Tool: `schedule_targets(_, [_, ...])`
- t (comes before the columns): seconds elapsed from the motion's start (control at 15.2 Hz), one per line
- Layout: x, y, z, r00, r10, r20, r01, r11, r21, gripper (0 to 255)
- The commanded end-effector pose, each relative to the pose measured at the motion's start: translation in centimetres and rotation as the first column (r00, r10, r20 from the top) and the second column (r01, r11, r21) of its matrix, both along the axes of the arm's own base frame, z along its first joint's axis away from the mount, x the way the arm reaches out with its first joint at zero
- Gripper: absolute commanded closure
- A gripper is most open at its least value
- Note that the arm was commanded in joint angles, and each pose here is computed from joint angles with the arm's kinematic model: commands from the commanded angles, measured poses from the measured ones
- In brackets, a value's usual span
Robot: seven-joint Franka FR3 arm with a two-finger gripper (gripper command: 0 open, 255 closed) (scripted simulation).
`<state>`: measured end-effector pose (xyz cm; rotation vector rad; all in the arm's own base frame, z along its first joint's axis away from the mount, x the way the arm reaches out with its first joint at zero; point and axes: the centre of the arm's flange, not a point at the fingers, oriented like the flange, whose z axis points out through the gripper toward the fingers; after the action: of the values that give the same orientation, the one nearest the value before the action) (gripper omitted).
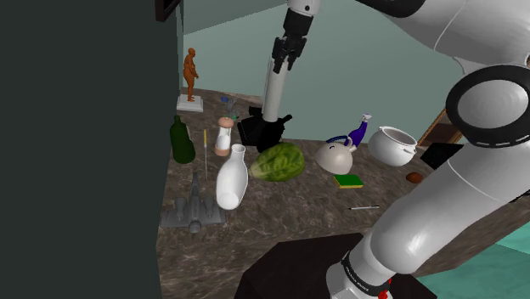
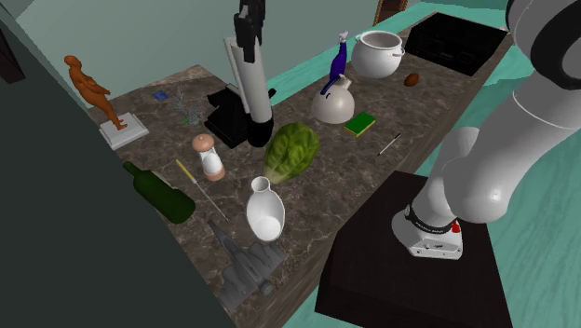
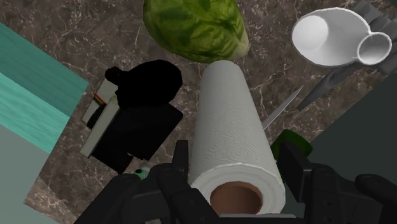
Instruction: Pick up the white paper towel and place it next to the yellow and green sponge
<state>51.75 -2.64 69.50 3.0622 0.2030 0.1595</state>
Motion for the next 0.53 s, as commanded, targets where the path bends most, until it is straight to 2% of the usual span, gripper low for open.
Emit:
schedule_targets(0.0, [-1.4,-2.6,0.2,1.0,0.001,0.0,-0.001,1.0,0.0,255])
schedule_targets(0.46, [-6.1,-10.5,0.2,1.0,0.001,0.0,-0.001,1.0,0.0,255])
